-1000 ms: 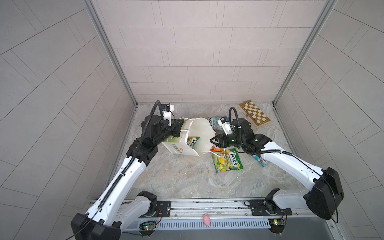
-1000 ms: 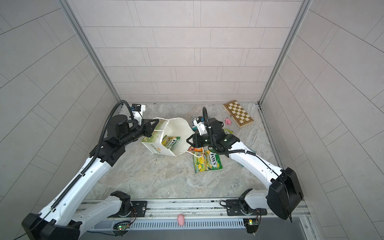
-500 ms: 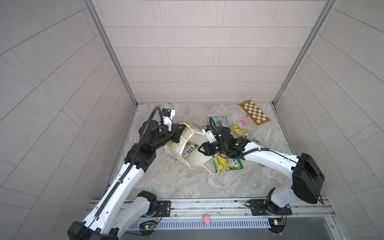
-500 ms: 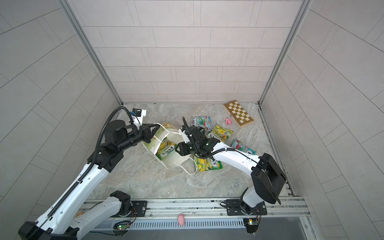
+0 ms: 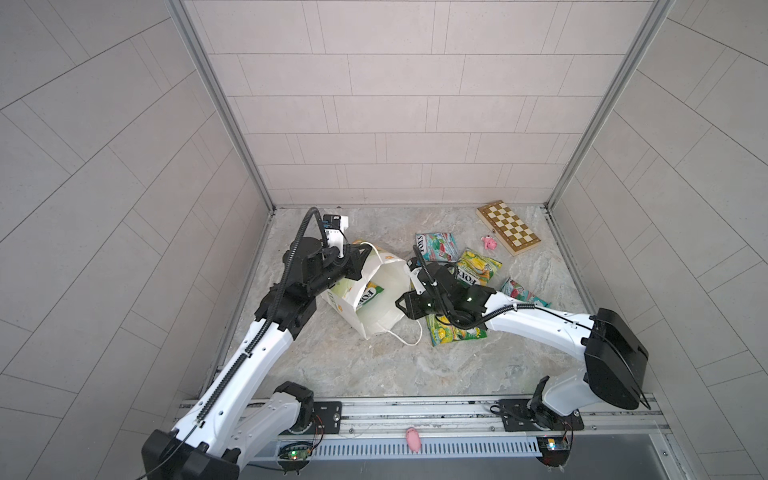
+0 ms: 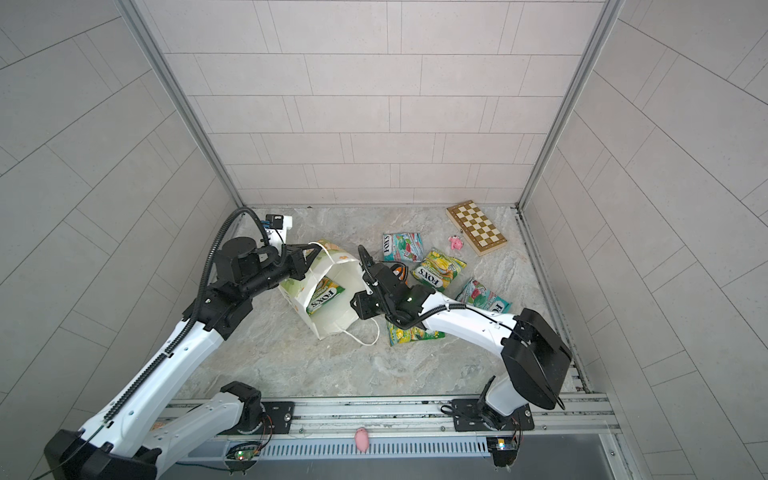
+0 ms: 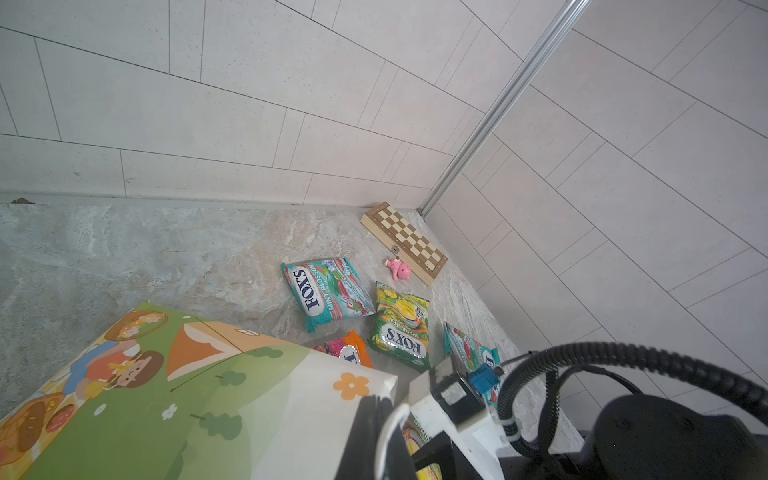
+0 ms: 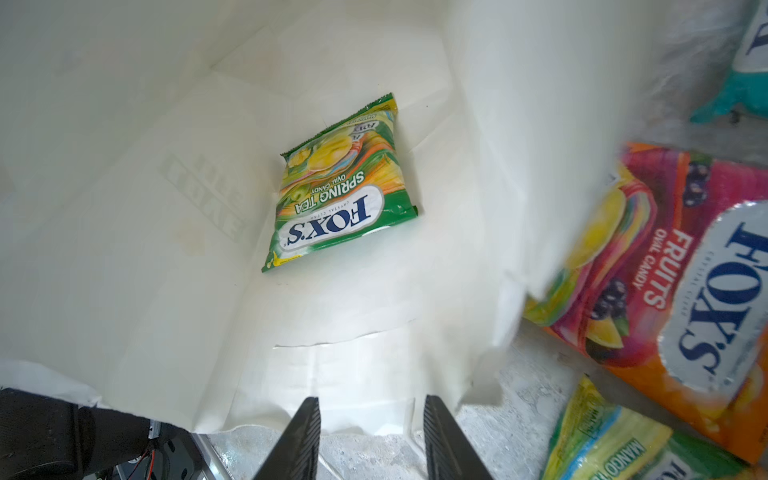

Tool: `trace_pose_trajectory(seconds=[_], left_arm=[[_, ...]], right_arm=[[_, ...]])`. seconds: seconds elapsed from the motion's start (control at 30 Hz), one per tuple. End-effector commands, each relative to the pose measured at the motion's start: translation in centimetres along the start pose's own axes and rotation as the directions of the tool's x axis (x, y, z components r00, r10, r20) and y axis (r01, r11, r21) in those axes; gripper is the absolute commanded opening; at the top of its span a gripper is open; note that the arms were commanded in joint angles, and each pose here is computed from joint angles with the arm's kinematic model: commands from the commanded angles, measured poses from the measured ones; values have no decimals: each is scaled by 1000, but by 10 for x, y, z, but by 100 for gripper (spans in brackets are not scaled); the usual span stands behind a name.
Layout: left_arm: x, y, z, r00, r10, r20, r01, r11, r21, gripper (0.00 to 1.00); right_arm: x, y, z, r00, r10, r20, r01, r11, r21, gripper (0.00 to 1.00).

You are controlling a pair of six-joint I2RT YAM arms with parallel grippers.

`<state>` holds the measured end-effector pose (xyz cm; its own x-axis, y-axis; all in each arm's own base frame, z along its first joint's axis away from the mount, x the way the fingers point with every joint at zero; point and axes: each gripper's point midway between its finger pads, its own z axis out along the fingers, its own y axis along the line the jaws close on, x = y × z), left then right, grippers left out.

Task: Take the snacks out of the paper bag
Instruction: 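Move the open right gripper into the bag toward the green spring-tea packet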

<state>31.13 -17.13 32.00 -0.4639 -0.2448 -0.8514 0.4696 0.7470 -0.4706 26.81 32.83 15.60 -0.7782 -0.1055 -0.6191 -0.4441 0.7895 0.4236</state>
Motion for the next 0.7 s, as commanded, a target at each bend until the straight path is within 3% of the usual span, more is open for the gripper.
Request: trace_pose_trajectory(seconds=[0.0,0.2,0.4,0.67], left_arm=[[-10,2,6,998,-37,57,38,999,-18,0],[-15,4,16,995,-74,64,77,996,-54,0],[-23,5,18,988,-132,83,138,987,-80,0],[-31,3,7,982,-147,118,158,983,-93,0]], right_arm=[[-10,-3,-23,997,7,79,-9,1000,24,43],[2,17,-26,999,-26,32,28,995,-93,43],[10,42,-4,999,-9,-39,2,982,-187,42],[11,42,45,991,61,-118,-79,985,-155,39]])
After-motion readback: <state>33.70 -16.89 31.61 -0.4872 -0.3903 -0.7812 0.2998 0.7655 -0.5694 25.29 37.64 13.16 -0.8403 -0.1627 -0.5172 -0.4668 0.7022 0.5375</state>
